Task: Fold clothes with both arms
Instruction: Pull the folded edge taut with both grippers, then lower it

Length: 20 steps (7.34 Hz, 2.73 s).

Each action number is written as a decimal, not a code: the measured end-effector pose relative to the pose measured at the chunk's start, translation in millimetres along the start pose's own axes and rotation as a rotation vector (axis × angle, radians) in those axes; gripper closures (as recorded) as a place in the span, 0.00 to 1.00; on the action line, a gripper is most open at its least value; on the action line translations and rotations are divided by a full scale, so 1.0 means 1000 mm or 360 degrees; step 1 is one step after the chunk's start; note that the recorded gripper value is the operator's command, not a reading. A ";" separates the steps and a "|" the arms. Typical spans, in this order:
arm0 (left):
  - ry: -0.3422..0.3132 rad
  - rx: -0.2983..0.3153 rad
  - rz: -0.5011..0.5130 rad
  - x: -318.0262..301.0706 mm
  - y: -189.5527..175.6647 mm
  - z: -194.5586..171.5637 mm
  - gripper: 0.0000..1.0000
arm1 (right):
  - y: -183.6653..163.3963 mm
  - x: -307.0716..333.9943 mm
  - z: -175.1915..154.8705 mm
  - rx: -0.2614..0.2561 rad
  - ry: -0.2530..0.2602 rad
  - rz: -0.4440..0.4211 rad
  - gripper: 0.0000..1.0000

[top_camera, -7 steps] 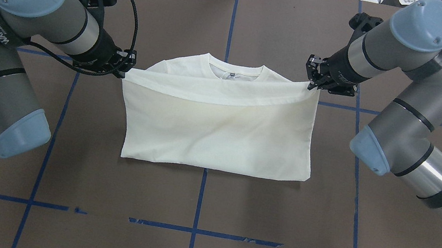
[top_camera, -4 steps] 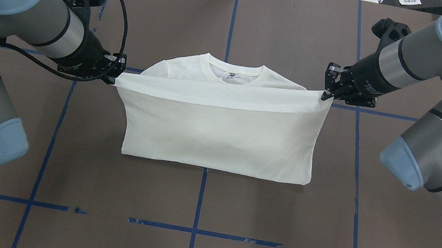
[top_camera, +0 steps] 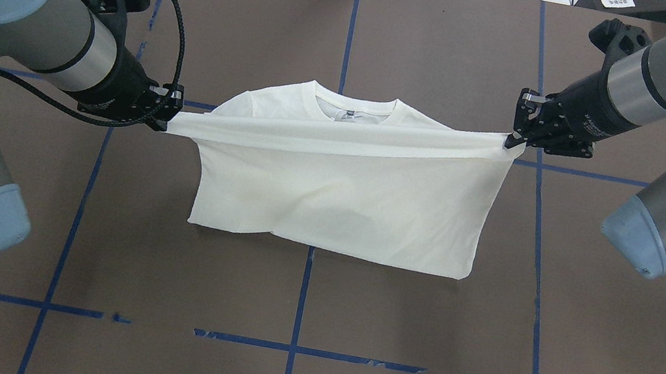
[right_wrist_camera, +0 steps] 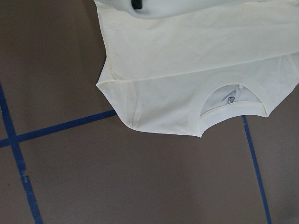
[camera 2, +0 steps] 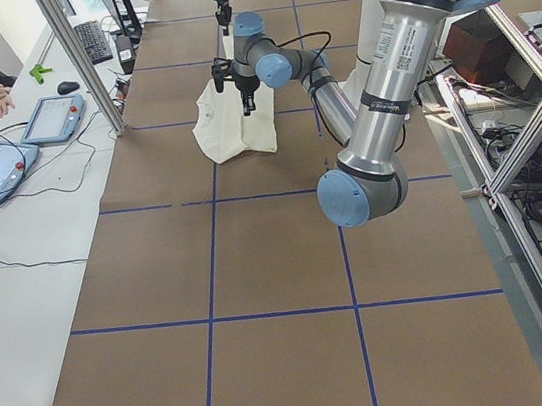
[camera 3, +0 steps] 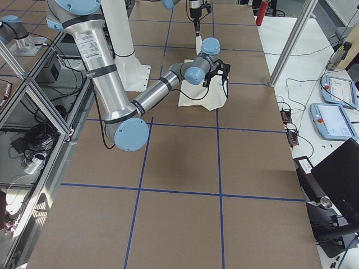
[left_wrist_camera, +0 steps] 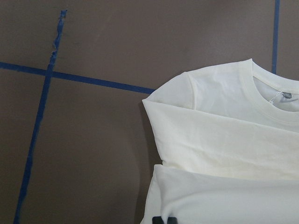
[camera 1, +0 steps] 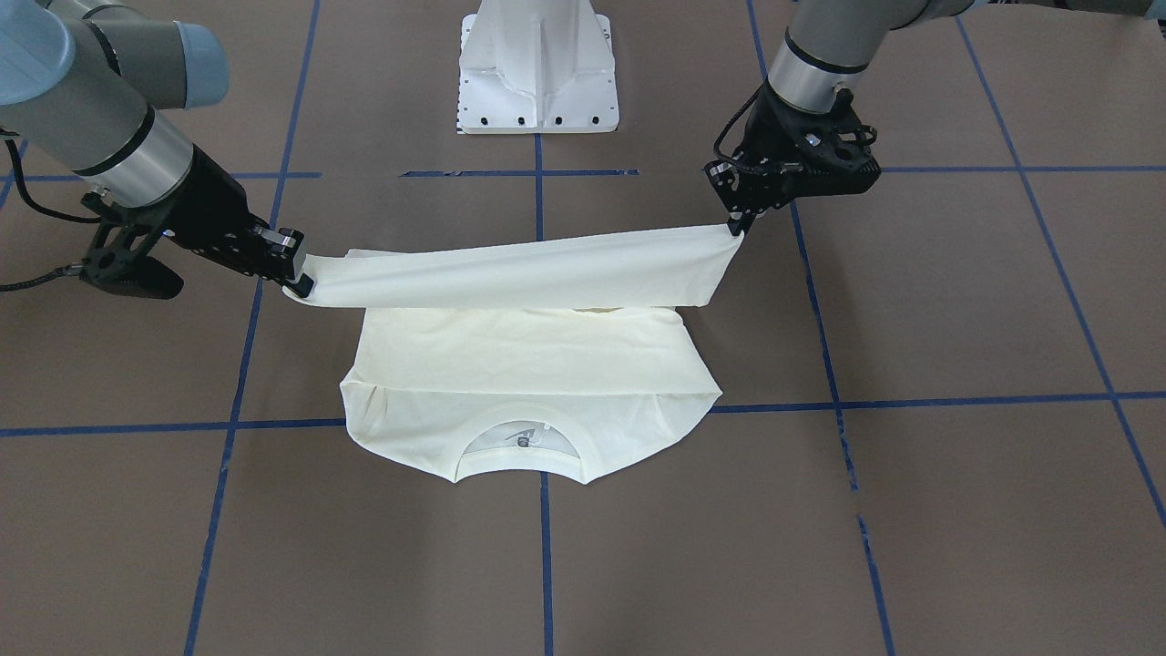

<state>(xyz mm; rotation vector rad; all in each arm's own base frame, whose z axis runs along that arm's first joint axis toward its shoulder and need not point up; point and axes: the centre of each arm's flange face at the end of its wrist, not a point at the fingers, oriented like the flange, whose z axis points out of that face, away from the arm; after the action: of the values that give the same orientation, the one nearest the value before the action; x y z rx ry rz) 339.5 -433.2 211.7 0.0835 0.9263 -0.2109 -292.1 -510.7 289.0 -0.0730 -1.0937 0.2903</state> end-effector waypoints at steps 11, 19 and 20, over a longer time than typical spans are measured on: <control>-0.0098 -0.0185 -0.0057 0.016 0.060 -0.016 1.00 | 0.005 0.006 0.030 -0.0157 0.0039 0.0027 1.00; -0.0009 0.0166 -0.0134 -0.002 -0.131 0.110 1.00 | -0.077 -0.007 0.071 -0.0044 0.0172 0.0165 1.00; 0.0004 0.0189 -0.0124 -0.003 -0.149 0.124 1.00 | -0.090 -0.012 0.084 -0.0041 0.0205 0.0188 1.00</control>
<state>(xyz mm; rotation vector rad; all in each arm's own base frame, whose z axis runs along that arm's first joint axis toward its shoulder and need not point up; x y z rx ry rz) 402.8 -598.6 290.9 0.1576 0.9201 -0.3384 -354.1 -607.9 335.2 -0.1777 -0.9669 0.3727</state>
